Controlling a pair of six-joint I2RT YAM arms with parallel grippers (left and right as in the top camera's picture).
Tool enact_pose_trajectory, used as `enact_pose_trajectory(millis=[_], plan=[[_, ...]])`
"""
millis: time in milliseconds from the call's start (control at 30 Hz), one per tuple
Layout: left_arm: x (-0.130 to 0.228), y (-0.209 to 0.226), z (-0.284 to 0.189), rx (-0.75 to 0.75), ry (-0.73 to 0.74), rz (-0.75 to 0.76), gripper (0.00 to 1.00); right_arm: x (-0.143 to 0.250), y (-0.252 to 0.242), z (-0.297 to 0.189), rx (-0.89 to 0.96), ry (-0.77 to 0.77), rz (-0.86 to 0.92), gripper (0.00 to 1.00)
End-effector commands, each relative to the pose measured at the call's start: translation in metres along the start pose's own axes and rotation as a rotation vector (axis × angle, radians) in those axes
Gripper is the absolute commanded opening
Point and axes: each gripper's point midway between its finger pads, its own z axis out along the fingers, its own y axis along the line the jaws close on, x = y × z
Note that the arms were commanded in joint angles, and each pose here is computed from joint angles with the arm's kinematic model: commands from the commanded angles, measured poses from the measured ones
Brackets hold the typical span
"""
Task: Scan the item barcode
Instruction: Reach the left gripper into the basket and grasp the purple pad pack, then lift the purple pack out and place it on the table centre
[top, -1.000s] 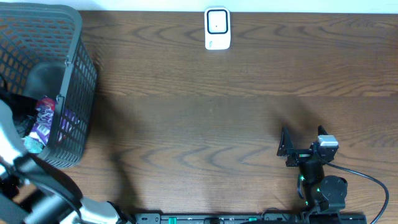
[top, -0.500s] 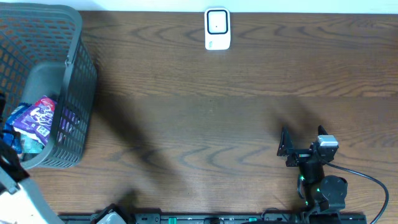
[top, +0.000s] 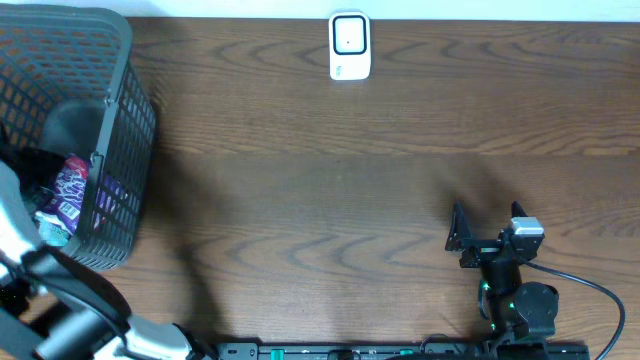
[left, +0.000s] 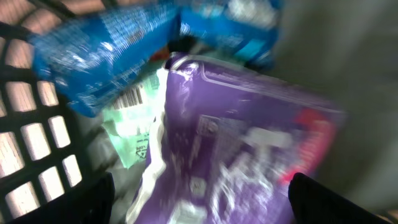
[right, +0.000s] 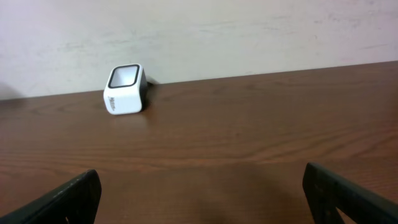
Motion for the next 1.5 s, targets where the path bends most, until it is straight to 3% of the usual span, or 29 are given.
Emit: enact_pose_trajectory(millis=[0, 167, 200, 267, 300, 333, 467, 633, 867, 1000, 1100, 1200, 1333, 1467], plan=[[0.011, 0.006, 0.033, -0.061, 0.087, 0.018, 0.90, 0.000, -0.001, 0.000, 0.001, -0.002, -0.010, 0.99], [0.033, -0.003, 0.069, -0.032, 0.228, 0.059, 0.90, 0.000, -0.001, 0.000, 0.002, -0.002, -0.010, 0.99], [0.038, -0.007, 0.076, -0.010, 0.258, 0.074, 0.82, 0.000, -0.001, 0.000, 0.002, -0.002, -0.010, 0.99], [0.041, -0.008, 0.080, -0.006, 0.272, 0.075, 0.34, 0.000, -0.001, 0.000, 0.002, -0.002, -0.010, 0.99], [0.041, -0.008, 0.080, -0.006, 0.272, 0.075, 0.14, 0.000, -0.001, 0.000, 0.001, -0.002, -0.010, 0.99], [0.040, -0.009, 0.079, 0.001, 0.269, 0.075, 0.08, 0.000, -0.001, 0.000, 0.002, -0.002, -0.010, 0.99], [0.034, -0.016, 0.065, 0.042, 0.249, 0.070, 0.07, 0.000, -0.001, 0.000, 0.002, -0.002, -0.010, 0.99], [0.009, -0.044, -0.004, 0.235, 0.142, 0.063, 0.07, 0.000, -0.001, 0.000, 0.002, -0.002, -0.010, 0.99], [-0.027, -0.058, -0.164, 0.522, -0.279, 0.094, 0.07, 0.000, -0.001, 0.000, 0.002, -0.002, -0.010, 0.99], [-0.020, -0.053, -0.258, 0.680, -0.512, 0.108, 0.07, 0.000, -0.001, 0.000, 0.002, -0.002, -0.010, 0.99], [0.010, -0.062, -0.308, 0.826, -0.571, 0.186, 0.07, 0.000, -0.001, 0.000, 0.002, -0.002, -0.010, 0.99], [0.062, -0.091, -0.343, 1.016, -0.509, 0.344, 0.07, 0.000, -0.001, 0.000, 0.002, -0.002, -0.010, 0.99], [0.138, -0.131, -0.356, 1.149, -0.389, 0.605, 0.07, 0.000, -0.001, 0.000, 0.002, -0.002, -0.010, 0.99], [0.211, -0.170, -0.340, 1.178, -0.268, 0.872, 0.07, 0.000, -0.001, 0.000, 0.002, -0.002, -0.010, 0.99]])
